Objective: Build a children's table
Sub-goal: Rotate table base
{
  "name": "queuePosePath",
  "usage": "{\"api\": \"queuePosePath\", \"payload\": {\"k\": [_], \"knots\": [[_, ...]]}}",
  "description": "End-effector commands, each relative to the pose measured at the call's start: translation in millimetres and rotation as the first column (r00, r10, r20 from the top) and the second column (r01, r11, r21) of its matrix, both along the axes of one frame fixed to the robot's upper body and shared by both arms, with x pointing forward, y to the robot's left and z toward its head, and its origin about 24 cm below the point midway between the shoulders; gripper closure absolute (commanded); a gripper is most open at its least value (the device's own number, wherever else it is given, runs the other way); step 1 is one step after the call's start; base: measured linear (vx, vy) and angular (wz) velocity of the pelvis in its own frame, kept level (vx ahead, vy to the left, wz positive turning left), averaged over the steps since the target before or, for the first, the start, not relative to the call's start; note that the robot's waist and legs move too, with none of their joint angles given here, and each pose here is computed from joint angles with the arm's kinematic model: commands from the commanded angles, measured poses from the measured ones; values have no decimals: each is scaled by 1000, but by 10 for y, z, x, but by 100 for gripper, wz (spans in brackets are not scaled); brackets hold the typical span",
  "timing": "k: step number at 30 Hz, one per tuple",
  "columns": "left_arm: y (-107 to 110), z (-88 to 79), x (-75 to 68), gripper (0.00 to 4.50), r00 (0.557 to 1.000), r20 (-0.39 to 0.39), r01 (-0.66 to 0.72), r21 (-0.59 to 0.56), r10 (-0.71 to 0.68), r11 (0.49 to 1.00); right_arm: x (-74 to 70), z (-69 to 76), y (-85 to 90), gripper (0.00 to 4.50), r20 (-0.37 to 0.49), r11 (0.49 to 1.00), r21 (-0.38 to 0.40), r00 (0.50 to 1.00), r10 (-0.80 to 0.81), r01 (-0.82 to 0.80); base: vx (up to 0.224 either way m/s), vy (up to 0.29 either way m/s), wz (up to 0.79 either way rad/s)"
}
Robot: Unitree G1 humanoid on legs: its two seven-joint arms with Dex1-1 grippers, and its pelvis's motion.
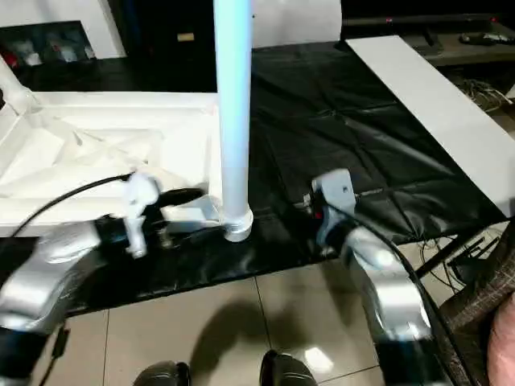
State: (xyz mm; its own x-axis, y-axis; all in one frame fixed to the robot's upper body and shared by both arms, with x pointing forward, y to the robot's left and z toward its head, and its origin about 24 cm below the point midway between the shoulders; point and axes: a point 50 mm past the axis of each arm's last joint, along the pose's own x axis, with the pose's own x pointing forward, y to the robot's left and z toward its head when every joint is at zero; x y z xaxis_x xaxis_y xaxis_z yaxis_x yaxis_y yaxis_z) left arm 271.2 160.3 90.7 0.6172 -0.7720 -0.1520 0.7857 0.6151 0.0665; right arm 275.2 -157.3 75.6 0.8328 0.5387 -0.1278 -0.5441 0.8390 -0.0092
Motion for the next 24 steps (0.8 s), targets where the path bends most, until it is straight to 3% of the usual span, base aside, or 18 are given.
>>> {"api": "queuePosePath", "payload": {"k": [1,2,5,8,9,12,16,24], "knots": [[105,25,-50,4,988,3,-153,-66,153,986,-77,54,42,0,-12,999,41,1000,-19,19,0,0,0],[162,-15,-161,4,963,-15,-268,-116,268,956,-150,72,73,0,-25,996,69,999,-46,48,0,0,0],[197,-99,-372,4,904,-41,-426,-142,425,893,-285,99,113,0,-51,992,96,996,-75,80,0,0,0],[61,-129,-614,4,845,-76,-534,-198,530,822,-418,88,146,0,-89,982,142,990,-113,125,0,0,0],[37,-122,-638,4,836,-83,-547,-206,542,811,-429,85,147,0,-93,980,146,988,-120,133,0,0,0],[-5,-64,-629,4,804,-76,-589,-231,589,774,-450,79,155,0,-110,975,154,984,-143,159,0,0,0],[-14,22,-529,4,754,-11,-639,-241,657,730,-471,58,169,0,-132,967,152,974,-185,204,0,0,0],[-105,25,-562,4,764,-18,-632,-224,645,742,-491,73,163,0,-142,965,141,969,-202,221,40,-24,-1]]}}
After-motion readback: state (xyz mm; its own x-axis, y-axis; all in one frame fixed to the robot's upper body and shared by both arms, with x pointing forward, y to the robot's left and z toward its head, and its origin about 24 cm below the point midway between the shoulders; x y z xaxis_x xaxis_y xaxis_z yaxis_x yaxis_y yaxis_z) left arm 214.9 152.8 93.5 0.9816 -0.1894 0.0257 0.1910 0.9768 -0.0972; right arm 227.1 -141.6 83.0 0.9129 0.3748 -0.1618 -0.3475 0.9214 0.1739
